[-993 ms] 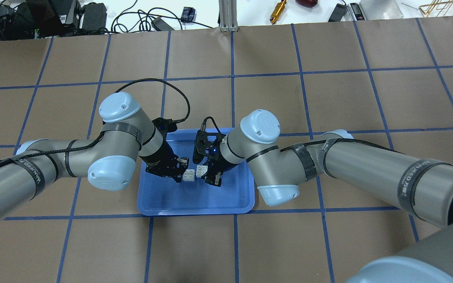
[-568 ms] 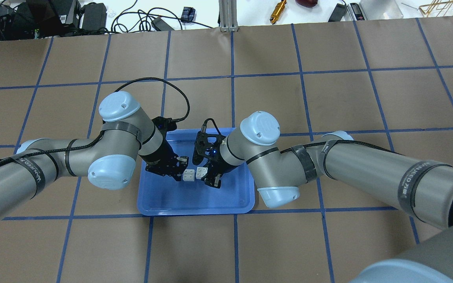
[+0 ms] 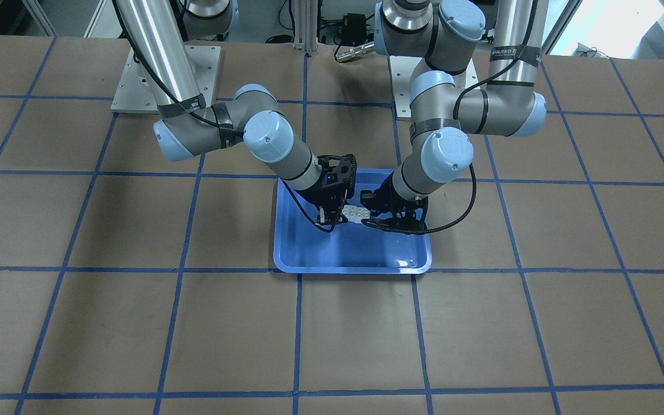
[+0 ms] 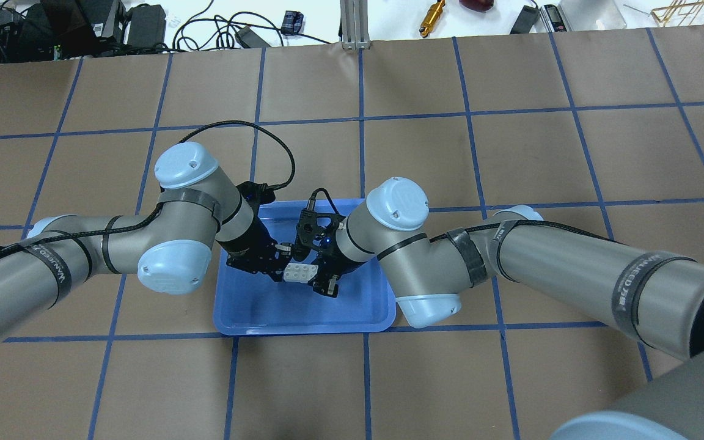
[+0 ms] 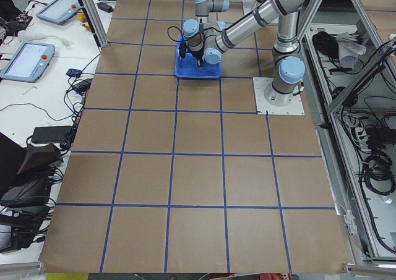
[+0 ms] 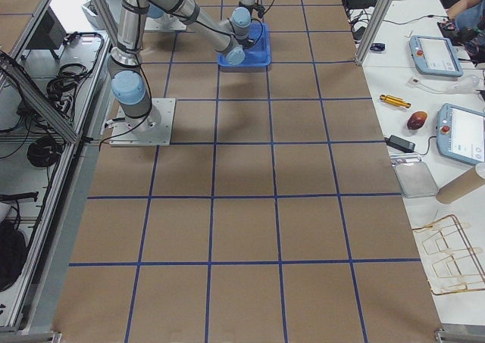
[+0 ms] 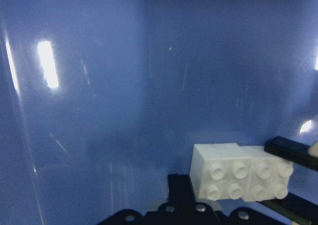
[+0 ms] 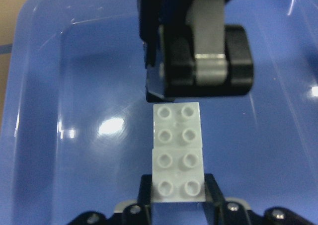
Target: Assemble white blocks and place on blue tray
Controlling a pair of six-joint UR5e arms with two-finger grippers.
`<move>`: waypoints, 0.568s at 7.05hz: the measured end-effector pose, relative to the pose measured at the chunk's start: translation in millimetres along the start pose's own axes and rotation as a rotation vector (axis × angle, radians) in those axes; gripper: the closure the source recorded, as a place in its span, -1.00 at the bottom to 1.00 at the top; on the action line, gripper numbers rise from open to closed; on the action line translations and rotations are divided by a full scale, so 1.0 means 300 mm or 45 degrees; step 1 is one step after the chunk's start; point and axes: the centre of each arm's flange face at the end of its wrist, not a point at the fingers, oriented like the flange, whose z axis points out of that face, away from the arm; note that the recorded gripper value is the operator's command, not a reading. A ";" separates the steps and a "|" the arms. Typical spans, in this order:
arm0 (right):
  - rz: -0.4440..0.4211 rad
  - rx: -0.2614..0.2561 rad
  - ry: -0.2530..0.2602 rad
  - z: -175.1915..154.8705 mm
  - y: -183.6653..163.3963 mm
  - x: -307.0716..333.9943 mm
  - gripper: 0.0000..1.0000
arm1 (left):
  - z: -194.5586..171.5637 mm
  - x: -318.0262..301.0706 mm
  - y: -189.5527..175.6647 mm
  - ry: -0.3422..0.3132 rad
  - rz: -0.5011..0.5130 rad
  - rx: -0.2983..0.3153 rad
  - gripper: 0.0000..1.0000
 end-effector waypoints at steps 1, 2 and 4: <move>0.009 0.000 -0.001 0.001 0.000 -0.002 -0.78 | 0.000 0.000 0.000 0.000 0.000 0.000 1.00; 0.018 0.000 -0.001 0.000 -0.001 -0.003 -1.00 | 0.000 0.000 0.000 0.000 0.000 0.000 1.00; 0.061 0.005 0.005 -0.008 -0.008 -0.001 -1.00 | -0.002 0.000 0.000 0.000 0.000 0.002 1.00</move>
